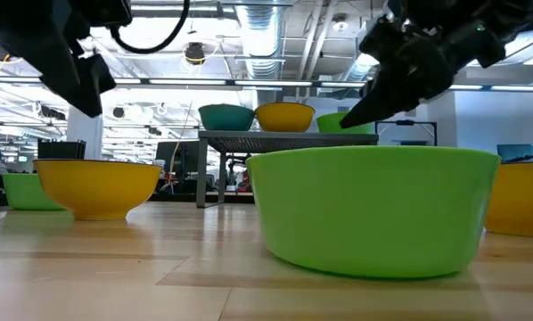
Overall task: Pick & Place Mini bowls
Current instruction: Stack the left yellow patterned bowl on the yellow patterned bowl on the shelf
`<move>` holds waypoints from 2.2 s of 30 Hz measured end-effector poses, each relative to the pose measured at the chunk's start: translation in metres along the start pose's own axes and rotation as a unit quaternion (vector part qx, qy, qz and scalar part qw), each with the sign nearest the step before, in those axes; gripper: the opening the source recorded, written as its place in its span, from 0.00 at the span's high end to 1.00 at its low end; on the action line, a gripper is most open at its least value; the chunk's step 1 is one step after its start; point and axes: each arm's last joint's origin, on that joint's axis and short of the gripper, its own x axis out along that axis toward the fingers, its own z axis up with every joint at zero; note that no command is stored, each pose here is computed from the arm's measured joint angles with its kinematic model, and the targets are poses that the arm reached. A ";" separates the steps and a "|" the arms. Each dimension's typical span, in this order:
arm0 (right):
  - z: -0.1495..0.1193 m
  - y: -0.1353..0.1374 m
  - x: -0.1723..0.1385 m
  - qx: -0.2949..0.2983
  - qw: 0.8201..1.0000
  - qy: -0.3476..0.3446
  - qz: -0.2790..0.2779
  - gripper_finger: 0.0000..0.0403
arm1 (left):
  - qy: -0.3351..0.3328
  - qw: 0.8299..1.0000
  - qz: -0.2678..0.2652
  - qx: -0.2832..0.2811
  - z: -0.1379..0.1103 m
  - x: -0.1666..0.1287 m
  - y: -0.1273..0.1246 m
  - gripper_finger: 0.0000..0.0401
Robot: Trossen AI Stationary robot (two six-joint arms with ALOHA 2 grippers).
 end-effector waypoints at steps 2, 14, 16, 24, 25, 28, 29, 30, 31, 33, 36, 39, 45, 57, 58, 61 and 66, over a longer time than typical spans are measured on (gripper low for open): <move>0.003 0.000 0.006 0.000 1.000 -0.007 0.000 0.83 | -0.001 1.000 0.001 0.000 0.000 0.000 0.000 0.52; 0.028 0.011 0.029 -0.038 0.998 -0.001 0.054 0.76 | -0.017 0.999 0.035 0.000 -0.001 0.002 0.004 0.53; 0.030 0.014 0.033 -0.046 0.998 0.001 0.051 0.72 | -0.016 0.999 0.039 -0.003 -0.002 0.003 0.006 0.53; 0.031 0.023 0.044 -0.058 0.998 0.016 0.015 0.53 | 0.016 0.998 0.062 0.003 -0.017 0.018 0.014 0.53; 0.030 0.023 0.044 -0.060 0.998 0.023 0.011 0.51 | 0.020 0.998 0.066 0.004 -0.019 0.020 0.015 0.53; 0.030 0.022 0.043 -0.057 0.998 0.026 0.002 0.47 | 0.037 0.996 0.076 0.010 -0.025 0.028 0.017 0.53; 0.029 0.022 0.043 -0.052 0.998 0.029 0.001 0.46 | 0.043 0.996 0.076 0.011 -0.026 0.030 0.017 0.53; 0.028 0.022 0.043 -0.047 0.998 0.032 0.001 0.45 | 0.046 0.996 0.077 0.013 -0.027 0.032 0.017 0.53; 0.028 0.022 0.043 -0.044 0.998 0.033 0.001 0.45 | 0.049 0.996 0.078 0.016 -0.027 0.033 0.017 0.53; 0.028 0.022 0.043 -0.043 0.999 0.033 0.001 0.44 | 0.051 0.995 0.078 0.024 -0.028 0.036 0.017 0.53; 0.028 0.022 0.043 -0.043 0.998 0.035 0.001 0.45 | 0.064 0.994 0.086 0.029 -0.031 0.042 0.018 0.53; 0.027 0.022 0.043 -0.044 0.998 0.038 0.001 0.45 | 0.079 0.992 0.094 0.042 -0.034 0.048 0.019 0.54; 0.027 0.022 0.043 -0.044 0.998 0.041 0.001 0.46 | 0.083 0.990 0.093 0.069 -0.035 0.051 0.018 0.70; 0.027 0.022 0.043 -0.048 0.998 0.041 0.001 0.47 | -0.021 0.996 0.045 0.073 -0.014 0.012 0.013 0.94; 0.027 0.022 0.043 -0.048 0.998 0.041 0.001 0.48 | -0.035 0.995 0.042 0.078 -0.012 0.008 0.013 0.94; 0.026 0.022 0.043 -0.044 0.998 0.042 0.003 0.48 | -0.083 0.991 0.025 0.102 -0.004 -0.002 0.010 0.96; 0.025 0.023 0.043 -0.017 0.999 0.049 0.003 0.50 | -0.127 0.980 0.040 0.147 0.003 -0.009 0.009 0.94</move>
